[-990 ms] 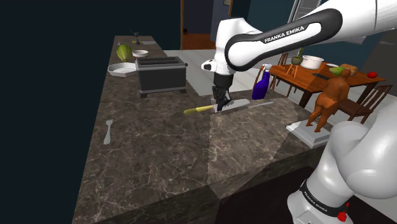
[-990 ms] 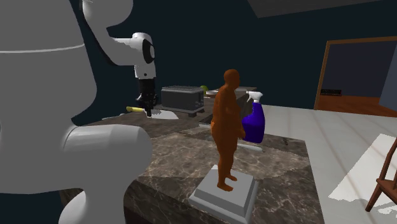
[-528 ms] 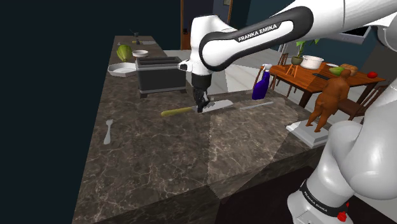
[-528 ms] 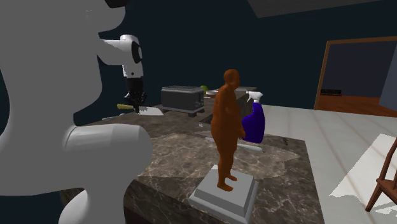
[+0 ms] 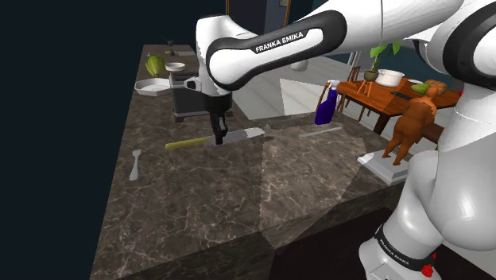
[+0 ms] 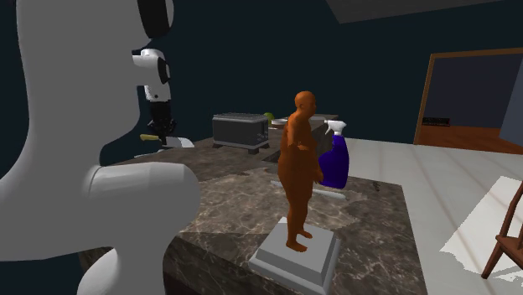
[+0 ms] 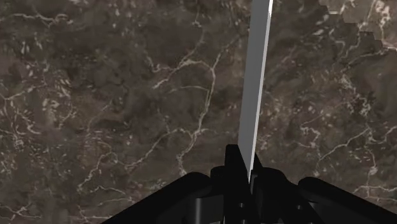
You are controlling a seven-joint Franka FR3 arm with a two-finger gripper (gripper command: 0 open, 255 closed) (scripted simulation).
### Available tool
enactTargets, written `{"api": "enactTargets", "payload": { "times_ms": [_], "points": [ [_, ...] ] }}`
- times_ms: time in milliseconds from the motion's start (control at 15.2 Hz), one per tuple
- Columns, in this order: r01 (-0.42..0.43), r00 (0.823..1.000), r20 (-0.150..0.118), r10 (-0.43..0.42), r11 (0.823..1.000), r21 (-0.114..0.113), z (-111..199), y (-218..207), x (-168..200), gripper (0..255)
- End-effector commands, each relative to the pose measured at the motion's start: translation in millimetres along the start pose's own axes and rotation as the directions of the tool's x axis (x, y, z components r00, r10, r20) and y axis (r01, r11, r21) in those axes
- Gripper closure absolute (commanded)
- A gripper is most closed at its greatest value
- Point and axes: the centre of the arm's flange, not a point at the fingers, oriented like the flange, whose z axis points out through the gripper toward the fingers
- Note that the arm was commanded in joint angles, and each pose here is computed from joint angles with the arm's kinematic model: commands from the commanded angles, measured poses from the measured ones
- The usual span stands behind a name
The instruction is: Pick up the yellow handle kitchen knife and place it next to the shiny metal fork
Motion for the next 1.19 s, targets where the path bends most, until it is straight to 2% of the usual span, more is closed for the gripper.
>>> {"api": "enactTargets", "payload": {
  "times_ms": [0,132,1122],
  "points": [
    [0.0,1.0,0.0,0.0,1.0,0.0,-1,1,27,255],
    [0.0,1.0,0.0,0.0,1.0,0.0,-1,2,56,255],
    [0.0,1.0,0.0,0.0,1.0,0.0,78,2,58,255]
  ]
}}
